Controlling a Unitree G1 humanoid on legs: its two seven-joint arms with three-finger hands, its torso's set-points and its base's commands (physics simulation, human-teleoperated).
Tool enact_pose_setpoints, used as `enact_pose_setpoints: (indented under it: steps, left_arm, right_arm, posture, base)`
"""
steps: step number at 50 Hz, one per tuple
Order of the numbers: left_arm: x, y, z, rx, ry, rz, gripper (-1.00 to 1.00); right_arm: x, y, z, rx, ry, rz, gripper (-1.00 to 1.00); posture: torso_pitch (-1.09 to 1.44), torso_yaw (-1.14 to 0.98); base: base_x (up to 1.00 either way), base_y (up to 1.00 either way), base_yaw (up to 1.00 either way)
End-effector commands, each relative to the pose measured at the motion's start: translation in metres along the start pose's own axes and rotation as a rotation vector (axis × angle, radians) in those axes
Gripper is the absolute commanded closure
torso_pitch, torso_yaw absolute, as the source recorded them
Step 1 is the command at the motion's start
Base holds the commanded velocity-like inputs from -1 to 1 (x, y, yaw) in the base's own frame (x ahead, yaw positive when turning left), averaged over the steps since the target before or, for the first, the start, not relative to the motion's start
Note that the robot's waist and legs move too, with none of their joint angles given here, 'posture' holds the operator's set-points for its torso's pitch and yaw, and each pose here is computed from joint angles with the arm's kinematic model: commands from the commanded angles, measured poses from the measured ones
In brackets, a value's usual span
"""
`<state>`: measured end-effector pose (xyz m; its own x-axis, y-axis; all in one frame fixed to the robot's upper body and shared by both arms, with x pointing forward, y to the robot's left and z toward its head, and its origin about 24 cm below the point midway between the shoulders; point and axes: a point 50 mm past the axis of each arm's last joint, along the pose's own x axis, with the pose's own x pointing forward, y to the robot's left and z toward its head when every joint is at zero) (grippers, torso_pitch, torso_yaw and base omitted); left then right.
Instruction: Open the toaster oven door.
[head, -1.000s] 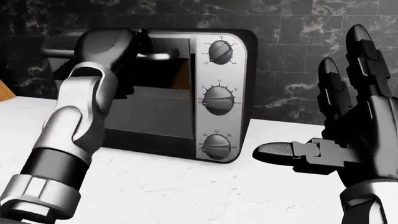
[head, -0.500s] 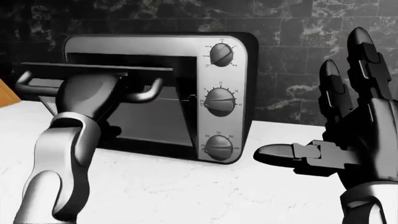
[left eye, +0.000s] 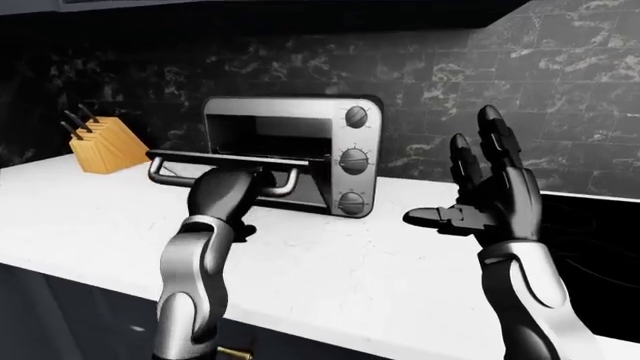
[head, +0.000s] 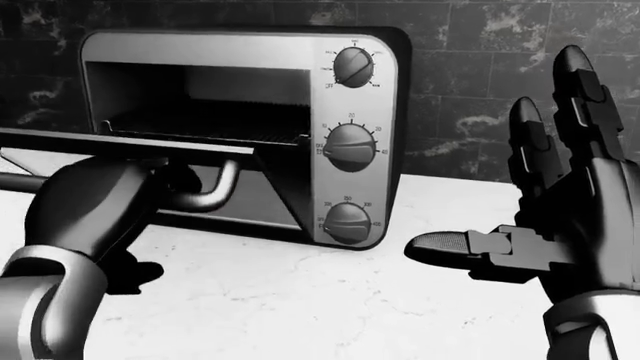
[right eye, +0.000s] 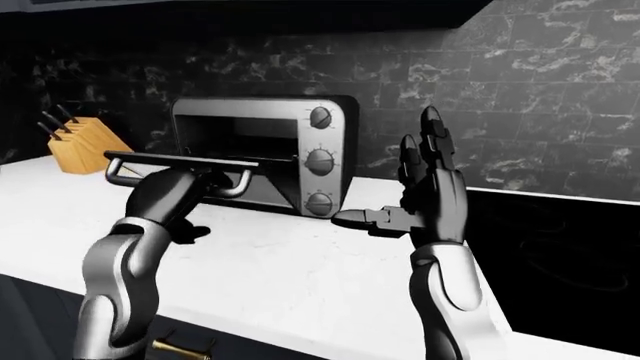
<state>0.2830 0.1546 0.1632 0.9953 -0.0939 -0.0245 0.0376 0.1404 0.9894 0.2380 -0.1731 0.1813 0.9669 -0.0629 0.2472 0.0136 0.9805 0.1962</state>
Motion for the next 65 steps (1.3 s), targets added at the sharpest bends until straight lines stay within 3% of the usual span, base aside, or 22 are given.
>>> enact_pose_setpoints:
  steps: [1,9,18,20,22,38,44,50,55,59,65]
  left_arm:
    - [-0.004,0.009,-0.008,0.020,0.058,0.019,-0.22]
    - [-0.029,-0.005,-0.017,0.042,0.078,-0.065,-0.28]
    - [-0.051,0.002,-0.022,0.047,0.092,-0.075,-0.46]
    - [-0.063,0.003,-0.023,0.044,0.092,-0.083,-0.51]
    - [-0.070,0.002,-0.021,0.020,0.074,-0.094,-0.58]
    - [-0.113,0.012,-0.027,0.044,0.094,-0.109,-1.00]
    - [-0.129,-0.003,-0.037,0.053,0.112,-0.175,-1.00]
    - [-0.140,-0.033,-0.056,0.060,0.135,-0.312,-1.00]
    - [-0.147,-0.048,-0.067,0.062,0.147,-0.378,-1.00]
    - [-0.159,-0.055,-0.074,0.059,0.173,-0.414,-1.00]
    - [-0.165,-0.059,-0.091,0.047,0.213,-0.404,-1.00]
  right_arm:
    - [0.001,0.003,0.011,0.000,-0.067,0.018,-1.00]
    - [0.001,0.004,0.012,0.000,-0.067,0.018,-1.00]
    - [0.001,0.004,0.011,0.000,-0.066,0.017,-1.00]
    - [0.001,0.004,0.011,0.000,-0.065,0.017,-1.00]
    - [0.001,0.004,0.011,-0.001,-0.066,0.017,-1.00]
    - [0.001,0.005,0.012,-0.003,-0.066,0.019,-1.00]
    - [0.000,0.006,0.012,-0.004,-0.067,0.020,-1.00]
    - [0.000,0.006,0.012,-0.004,-0.067,0.020,-1.00]
    - [0.001,0.006,0.011,-0.004,-0.066,0.020,-1.00]
    - [0.001,0.006,0.011,-0.004,-0.067,0.019,-1.00]
    - [0.000,0.006,0.012,-0.005,-0.066,0.019,-1.00]
  posture:
    - [-0.63,0.00]
    - [-0.63,0.00]
    - [-0.63,0.00]
    - [-0.63,0.00]
    - [-0.63,0.00]
    - [-0.63,0.00]
    - [-0.63,0.00]
    - [-0.63,0.00]
    - [-0.63,0.00]
    - [-0.63,0.00]
    - [-0.63,0.00]
  base:
    - [0.00,0.00,0.00]
    - [0.00,0.00,0.00]
    - [0.00,0.00,0.00]
    - [0.00,0.00,0.00]
    - [0.00,0.00,0.00]
    - [0.00,0.00,0.00]
    - [0.00,0.00,0.00]
    - [0.00,0.00,0.00]
    - [0.00,0.00,0.00]
    - [0.00,0.00,0.00]
    - [0.00,0.00,0.00]
